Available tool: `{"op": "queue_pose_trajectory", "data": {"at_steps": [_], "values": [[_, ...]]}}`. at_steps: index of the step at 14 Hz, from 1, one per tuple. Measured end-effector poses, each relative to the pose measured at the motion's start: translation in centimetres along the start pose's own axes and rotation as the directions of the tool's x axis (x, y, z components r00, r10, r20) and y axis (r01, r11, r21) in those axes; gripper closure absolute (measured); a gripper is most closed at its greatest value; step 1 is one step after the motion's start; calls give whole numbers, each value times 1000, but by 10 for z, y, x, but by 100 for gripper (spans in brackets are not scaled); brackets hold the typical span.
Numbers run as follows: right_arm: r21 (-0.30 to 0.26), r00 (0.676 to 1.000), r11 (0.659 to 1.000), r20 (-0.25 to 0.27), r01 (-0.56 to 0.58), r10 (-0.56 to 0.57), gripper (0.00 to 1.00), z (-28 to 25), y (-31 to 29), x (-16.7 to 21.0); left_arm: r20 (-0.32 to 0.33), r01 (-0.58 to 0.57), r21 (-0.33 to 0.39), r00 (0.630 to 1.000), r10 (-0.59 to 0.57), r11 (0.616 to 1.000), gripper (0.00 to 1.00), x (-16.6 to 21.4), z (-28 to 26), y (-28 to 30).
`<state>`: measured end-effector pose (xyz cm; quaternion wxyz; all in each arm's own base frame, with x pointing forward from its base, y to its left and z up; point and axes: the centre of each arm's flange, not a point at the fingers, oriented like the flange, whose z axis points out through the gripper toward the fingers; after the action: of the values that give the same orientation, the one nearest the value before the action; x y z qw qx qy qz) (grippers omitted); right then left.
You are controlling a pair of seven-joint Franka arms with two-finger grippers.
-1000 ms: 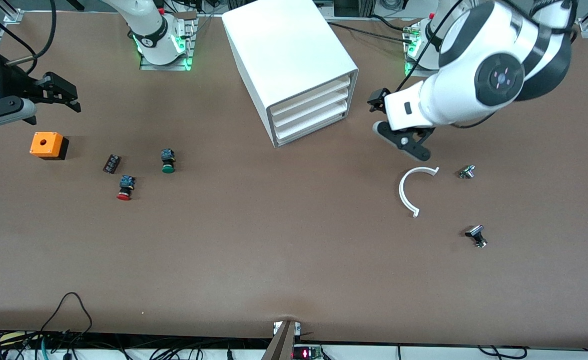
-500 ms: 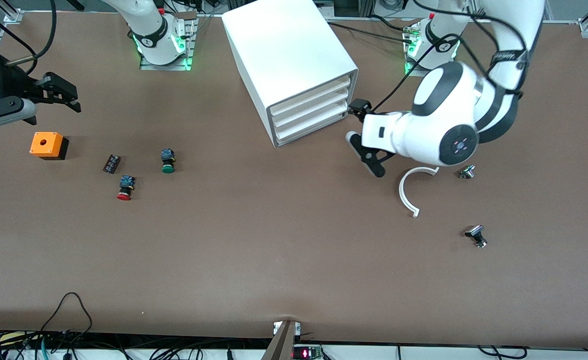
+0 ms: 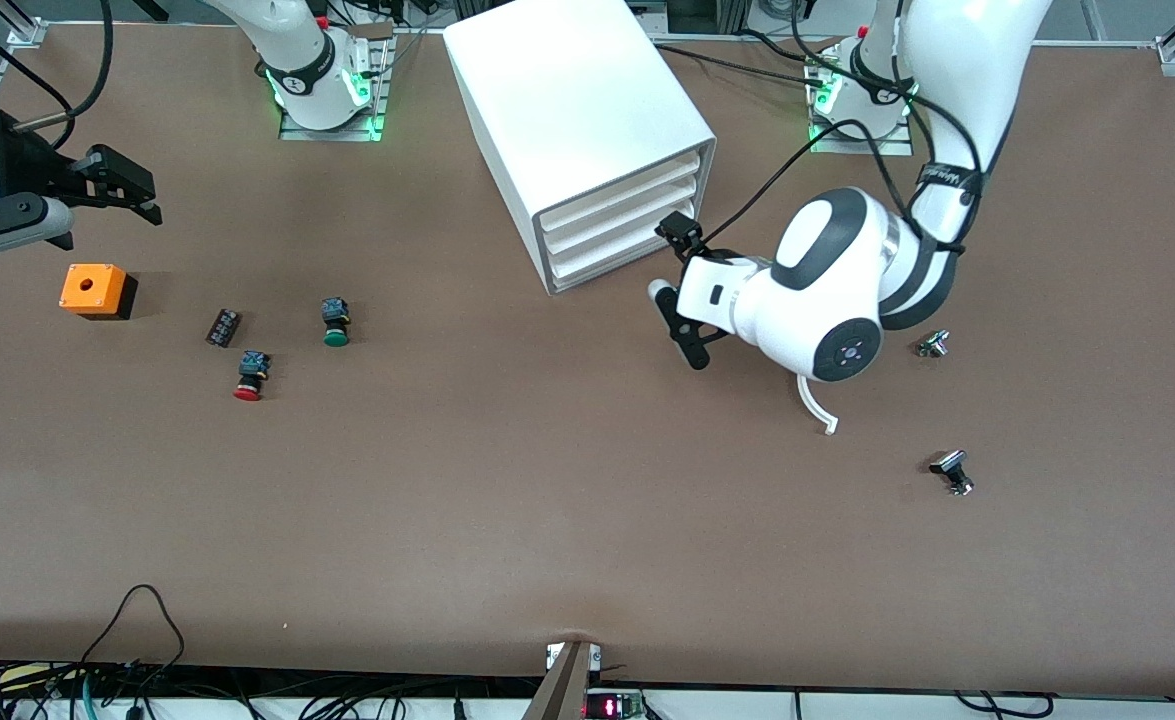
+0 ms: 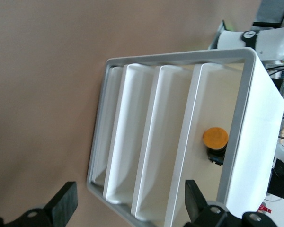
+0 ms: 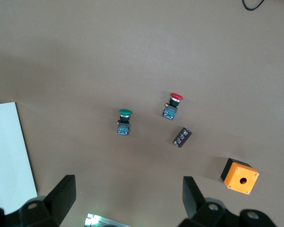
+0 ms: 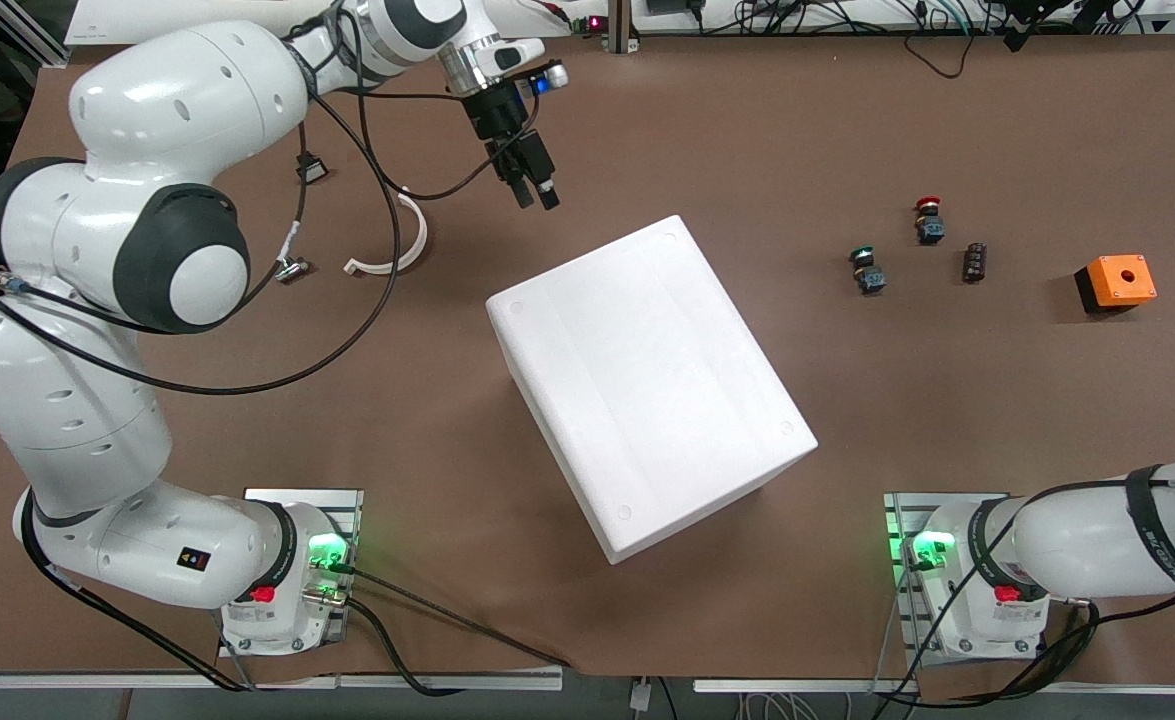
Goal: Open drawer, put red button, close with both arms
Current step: 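Hook the drawer front with the left gripper and pull it open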
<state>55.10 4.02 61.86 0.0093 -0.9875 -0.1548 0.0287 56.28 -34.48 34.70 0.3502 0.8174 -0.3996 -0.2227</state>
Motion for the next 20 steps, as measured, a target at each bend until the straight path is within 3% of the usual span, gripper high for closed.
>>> {"op": "queue_pose_trajectory", "data": {"at_steps": [6,20], "values": [[0,1000,1000,2,-1,1,0,1,0,1,37,-84,-98,995,88,992,0,21,60,-21],[0,1000,1000,3,-1,1,0,1,1,1,92,-139,-123,984,151,983,0,35,142,-20]]}}
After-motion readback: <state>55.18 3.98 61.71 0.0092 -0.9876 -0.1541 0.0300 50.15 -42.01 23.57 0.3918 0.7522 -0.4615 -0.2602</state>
